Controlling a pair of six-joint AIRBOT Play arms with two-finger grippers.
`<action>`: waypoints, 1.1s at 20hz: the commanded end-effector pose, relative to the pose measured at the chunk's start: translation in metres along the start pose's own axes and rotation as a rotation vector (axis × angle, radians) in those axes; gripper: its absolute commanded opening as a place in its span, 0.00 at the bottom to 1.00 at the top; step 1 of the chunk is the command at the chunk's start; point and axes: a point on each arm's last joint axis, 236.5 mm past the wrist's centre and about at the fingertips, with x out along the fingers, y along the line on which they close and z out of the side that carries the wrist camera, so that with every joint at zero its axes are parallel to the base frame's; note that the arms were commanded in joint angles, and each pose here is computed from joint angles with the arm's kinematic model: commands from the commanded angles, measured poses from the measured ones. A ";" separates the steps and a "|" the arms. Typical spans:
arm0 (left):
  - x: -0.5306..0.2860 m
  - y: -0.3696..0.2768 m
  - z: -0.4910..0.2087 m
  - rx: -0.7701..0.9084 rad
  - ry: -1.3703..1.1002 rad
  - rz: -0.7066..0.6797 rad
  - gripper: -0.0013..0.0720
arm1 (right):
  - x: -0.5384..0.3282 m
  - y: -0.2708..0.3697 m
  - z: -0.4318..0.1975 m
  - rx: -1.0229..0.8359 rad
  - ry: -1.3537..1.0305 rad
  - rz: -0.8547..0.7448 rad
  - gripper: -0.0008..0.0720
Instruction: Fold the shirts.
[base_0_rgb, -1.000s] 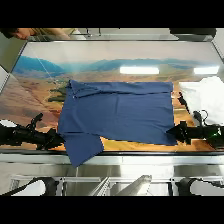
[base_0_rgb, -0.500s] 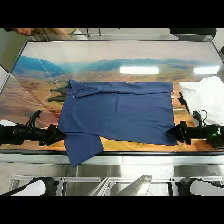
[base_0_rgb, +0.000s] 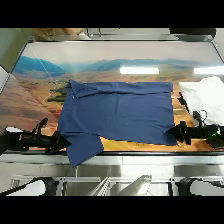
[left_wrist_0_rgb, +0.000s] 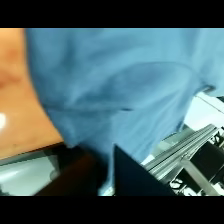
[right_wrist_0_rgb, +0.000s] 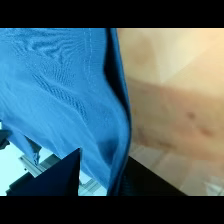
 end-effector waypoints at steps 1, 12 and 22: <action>-0.006 -0.004 0.010 0.027 -0.023 -0.001 0.10 | 0.000 0.004 -0.006 -0.001 0.025 0.016 0.41; -0.095 -0.114 0.051 0.347 -0.289 -0.126 0.05 | -0.025 0.045 -0.001 -0.072 0.051 0.102 0.03; -0.158 -0.201 0.103 0.589 -0.464 -0.090 0.05 | -0.074 0.148 0.083 -0.173 -0.233 0.321 0.03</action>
